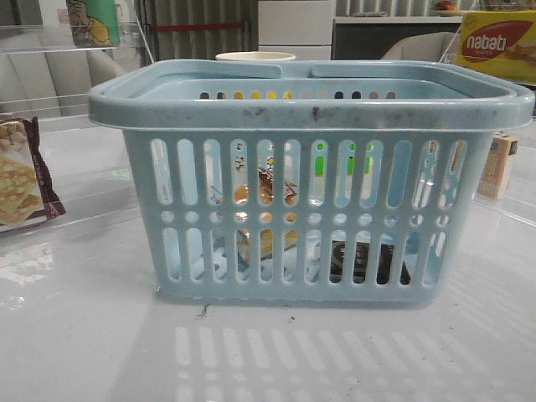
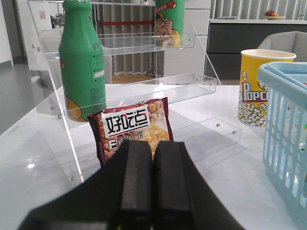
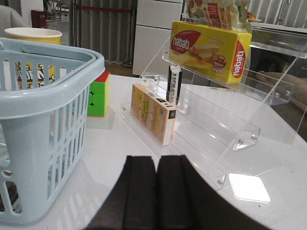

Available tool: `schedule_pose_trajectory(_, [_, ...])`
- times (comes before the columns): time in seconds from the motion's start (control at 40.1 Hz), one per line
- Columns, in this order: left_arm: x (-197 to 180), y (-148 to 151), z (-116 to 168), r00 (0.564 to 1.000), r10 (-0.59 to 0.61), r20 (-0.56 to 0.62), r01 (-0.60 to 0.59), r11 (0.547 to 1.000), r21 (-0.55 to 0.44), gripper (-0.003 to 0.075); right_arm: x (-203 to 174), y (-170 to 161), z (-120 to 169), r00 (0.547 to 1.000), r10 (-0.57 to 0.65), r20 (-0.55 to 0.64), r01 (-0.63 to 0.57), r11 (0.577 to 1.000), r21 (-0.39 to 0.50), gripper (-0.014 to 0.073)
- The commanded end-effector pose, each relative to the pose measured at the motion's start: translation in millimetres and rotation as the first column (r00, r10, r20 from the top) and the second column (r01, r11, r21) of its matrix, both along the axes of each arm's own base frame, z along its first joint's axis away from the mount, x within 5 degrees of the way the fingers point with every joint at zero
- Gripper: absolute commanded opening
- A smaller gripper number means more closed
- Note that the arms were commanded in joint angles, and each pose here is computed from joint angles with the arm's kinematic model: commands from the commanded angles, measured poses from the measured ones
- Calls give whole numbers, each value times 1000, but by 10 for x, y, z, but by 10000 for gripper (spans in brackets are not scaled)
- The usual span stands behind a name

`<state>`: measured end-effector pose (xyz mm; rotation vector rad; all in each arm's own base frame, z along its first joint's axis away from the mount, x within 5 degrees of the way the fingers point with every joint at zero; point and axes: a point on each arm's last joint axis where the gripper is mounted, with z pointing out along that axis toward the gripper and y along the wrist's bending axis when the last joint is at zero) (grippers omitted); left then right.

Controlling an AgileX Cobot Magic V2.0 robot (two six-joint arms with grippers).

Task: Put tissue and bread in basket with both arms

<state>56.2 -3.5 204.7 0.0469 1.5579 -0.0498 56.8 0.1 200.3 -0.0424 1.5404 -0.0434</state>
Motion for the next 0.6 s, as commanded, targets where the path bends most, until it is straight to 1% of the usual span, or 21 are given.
schedule_pose_trajectory(0.0, [-20, -1, 89, 994, -5, 108, 7, 1000, -24, 91, -22, -8, 97, 993, -11, 114, 12, 1000, -8, 57])
schedule_pose_trajectory(0.249, [-20, -1, 89, 994, -5, 108, 7, 1000, -24, 91, -25, -8, 117, 990, -12, 138, 14, 1000, -14, 57])
schedule_pose_trajectory(0.324, [-20, -1, 89, 994, -5, 108, 7, 1000, -24, 91, -25, -5, 120, 990, -8, 142, 9, 1000, -8, 57])
schedule_pose_trajectory(0.448, [-20, -1, 89, 994, -5, 108, 7, 1000, -24, 91, -25, 0, 122, 990, -2, 143, -3, 1000, 29, 57])
schedule_pose_trajectory(0.573, [-20, -1, 89, 994, -5, 108, 7, 1000, -24, 91, -26, 0, 123, 989, -1, 145, -3, 1000, 29, 57])
